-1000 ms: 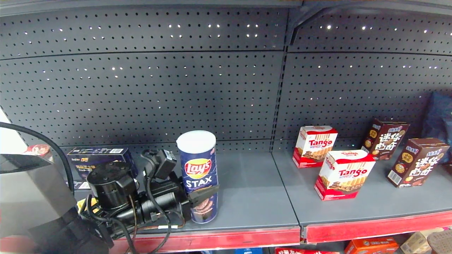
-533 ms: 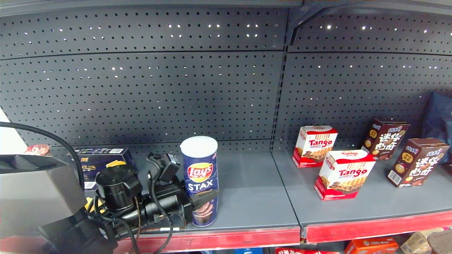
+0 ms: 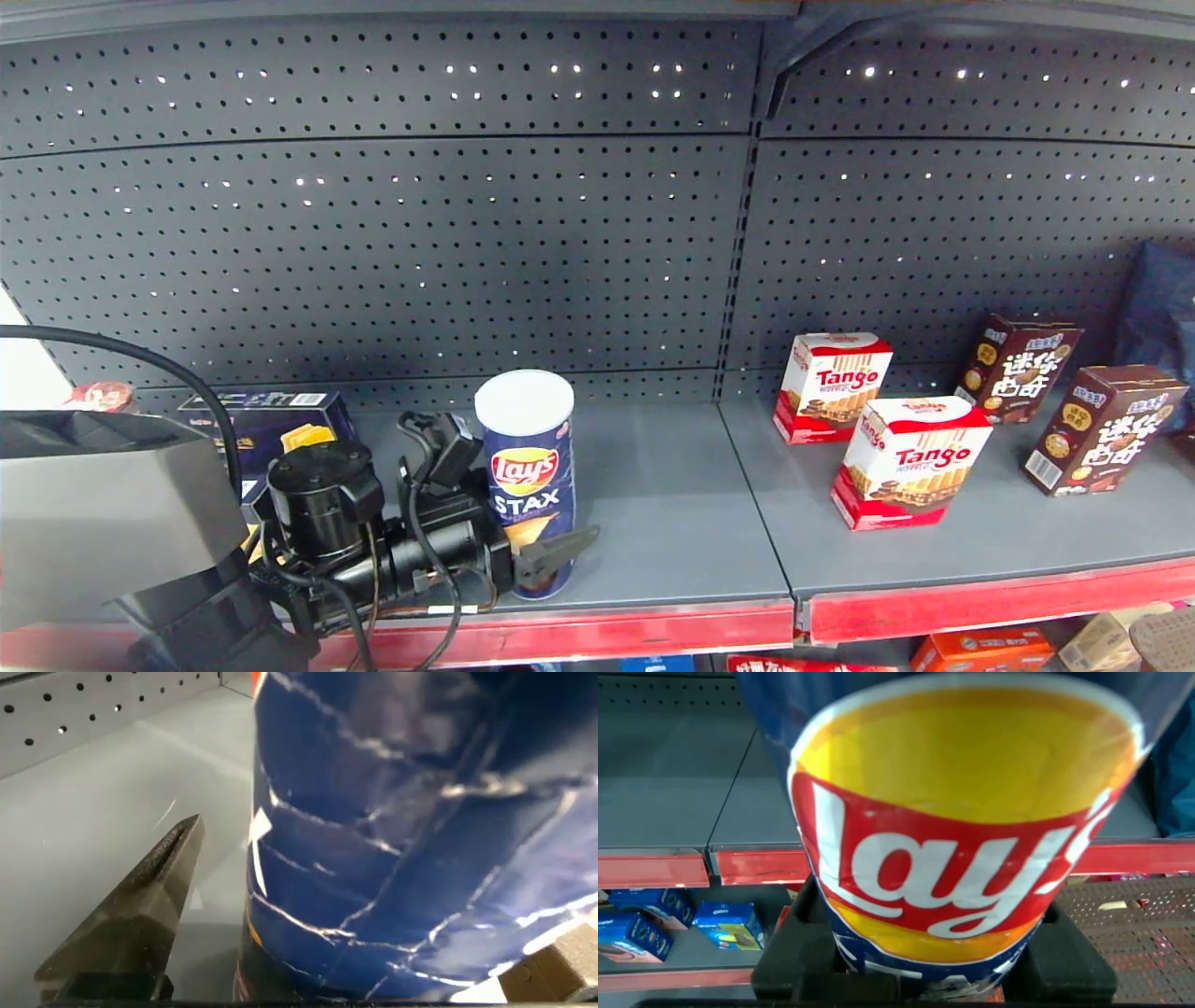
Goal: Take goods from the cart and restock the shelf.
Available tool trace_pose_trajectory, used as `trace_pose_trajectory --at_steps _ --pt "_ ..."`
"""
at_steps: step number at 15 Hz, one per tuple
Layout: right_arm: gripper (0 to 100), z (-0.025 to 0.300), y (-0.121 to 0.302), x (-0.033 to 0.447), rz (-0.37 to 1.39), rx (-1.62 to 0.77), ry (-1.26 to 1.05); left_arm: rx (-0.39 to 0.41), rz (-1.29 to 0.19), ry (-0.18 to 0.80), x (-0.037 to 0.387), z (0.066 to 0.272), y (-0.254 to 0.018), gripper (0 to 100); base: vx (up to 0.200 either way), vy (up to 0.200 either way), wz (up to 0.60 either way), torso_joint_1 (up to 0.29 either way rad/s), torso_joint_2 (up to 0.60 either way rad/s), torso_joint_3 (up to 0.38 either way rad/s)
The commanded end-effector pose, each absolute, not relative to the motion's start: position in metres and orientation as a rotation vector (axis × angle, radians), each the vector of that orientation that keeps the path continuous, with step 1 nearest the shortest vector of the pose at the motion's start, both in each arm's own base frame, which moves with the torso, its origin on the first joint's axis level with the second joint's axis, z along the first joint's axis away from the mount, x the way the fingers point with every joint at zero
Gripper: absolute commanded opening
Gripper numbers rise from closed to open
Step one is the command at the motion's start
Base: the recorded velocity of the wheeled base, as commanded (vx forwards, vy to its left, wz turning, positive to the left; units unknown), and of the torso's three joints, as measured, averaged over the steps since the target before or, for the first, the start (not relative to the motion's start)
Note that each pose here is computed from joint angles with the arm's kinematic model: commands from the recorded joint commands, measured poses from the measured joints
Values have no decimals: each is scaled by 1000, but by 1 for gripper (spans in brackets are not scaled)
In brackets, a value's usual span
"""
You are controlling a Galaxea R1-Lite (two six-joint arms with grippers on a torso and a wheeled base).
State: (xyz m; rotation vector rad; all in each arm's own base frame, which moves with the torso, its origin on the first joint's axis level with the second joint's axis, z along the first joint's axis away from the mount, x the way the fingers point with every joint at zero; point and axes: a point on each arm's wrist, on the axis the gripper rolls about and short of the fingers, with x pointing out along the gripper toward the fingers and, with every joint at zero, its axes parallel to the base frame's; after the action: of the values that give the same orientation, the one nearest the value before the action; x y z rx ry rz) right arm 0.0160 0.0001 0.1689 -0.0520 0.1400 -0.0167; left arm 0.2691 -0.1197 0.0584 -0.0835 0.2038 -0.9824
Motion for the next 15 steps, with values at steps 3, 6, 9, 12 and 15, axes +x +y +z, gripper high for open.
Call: trace_pose_trajectory --at_steps 3,6,9,12,15 --pt "0 169 0 16 -17 -52 140 -84 -983 204 266 60 -118 100 0 0 0 0 0 0" --pt "0 169 0 16 -17 -53 137 -75 -973 220 260 58 -114 100 0 0 0 0 0 0" --pt "0 169 0 14 -17 -53 131 -50 -935 223 256 58 -99 100 0 0 0 0 0 0" --pt "0 169 0 14 -17 -53 131 -53 -909 221 250 63 -89 100 0 0 0 0 0 0" --pt "0 167 0 14 -17 -53 135 -50 -872 182 248 74 -77 100 0 0 0 0 0 0"
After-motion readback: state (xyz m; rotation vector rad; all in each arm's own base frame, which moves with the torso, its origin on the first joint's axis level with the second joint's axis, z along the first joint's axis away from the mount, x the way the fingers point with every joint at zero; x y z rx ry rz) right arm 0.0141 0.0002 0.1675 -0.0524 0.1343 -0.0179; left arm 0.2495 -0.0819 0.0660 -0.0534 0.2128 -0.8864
